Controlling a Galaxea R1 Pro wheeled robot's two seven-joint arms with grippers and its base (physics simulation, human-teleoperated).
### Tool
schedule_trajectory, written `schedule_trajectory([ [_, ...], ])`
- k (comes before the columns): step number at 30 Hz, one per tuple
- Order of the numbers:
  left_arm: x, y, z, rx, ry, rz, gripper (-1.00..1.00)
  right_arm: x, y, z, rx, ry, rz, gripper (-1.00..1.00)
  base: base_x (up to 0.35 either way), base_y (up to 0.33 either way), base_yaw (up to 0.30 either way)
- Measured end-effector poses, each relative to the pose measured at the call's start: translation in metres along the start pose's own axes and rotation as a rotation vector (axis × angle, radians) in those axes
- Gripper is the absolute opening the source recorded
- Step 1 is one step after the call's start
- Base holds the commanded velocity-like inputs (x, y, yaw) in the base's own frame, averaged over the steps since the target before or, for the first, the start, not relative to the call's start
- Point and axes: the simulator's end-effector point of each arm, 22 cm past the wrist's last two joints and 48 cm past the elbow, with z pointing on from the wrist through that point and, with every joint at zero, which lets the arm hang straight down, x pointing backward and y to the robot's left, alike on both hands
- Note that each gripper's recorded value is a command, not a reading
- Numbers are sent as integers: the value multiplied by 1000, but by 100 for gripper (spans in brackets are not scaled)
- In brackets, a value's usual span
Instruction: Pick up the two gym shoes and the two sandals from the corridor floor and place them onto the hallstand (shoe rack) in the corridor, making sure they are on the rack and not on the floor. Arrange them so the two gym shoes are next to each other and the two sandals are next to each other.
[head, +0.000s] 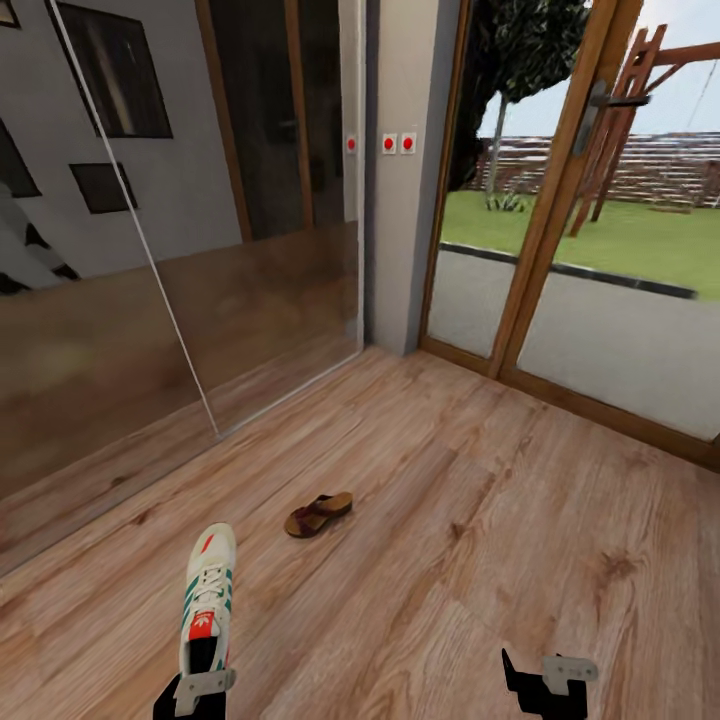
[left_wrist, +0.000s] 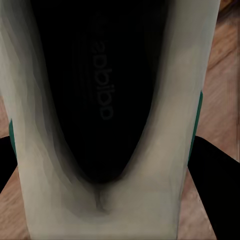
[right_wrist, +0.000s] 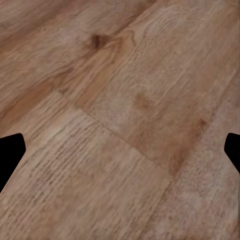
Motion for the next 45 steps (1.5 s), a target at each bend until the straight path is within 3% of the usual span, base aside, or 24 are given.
schedule_trajectory([
  [26,0,0,0,-1,-1,-1,-100,0,0,0,0,0,0,100,230,-239,269],
  [45,0,0,0,-1,0,-1,-100,0,0,0,0,0,0,100,195,-252,18],
])
